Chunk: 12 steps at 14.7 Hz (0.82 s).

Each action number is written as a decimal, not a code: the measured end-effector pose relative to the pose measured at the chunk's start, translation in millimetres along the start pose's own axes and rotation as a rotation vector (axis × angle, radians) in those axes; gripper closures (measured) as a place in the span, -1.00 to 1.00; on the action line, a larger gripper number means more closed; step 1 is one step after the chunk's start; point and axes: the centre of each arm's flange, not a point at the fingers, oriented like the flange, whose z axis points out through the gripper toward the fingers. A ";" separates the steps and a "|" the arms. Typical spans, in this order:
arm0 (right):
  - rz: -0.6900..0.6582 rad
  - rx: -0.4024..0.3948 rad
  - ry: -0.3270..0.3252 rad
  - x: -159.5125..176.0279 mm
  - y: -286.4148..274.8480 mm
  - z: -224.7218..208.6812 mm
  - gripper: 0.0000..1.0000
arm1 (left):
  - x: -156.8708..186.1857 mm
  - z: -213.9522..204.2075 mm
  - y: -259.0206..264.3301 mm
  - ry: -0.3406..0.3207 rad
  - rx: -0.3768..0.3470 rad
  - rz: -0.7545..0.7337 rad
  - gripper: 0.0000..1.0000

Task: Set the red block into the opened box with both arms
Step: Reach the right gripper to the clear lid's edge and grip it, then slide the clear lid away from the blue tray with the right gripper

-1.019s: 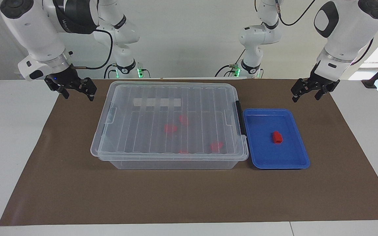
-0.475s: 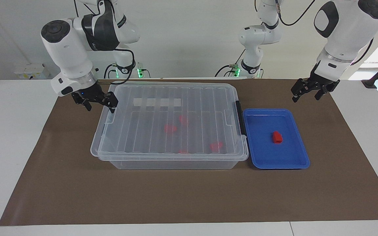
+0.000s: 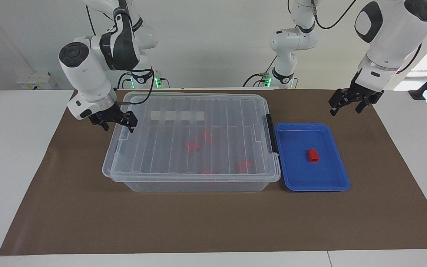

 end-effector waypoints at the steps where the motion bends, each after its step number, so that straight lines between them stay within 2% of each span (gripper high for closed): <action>1: -0.003 0.000 -0.003 -1.9 1.7 2.6 -1.00 | 0.0 0.0 0.0 0.000 0.000 0.000 -1.00; 12: -0.029 0.000 -0.035 -13.9 45.5 28.3 -1.00 | 0.0 0.0 0.0 0.000 0.000 0.000 -1.00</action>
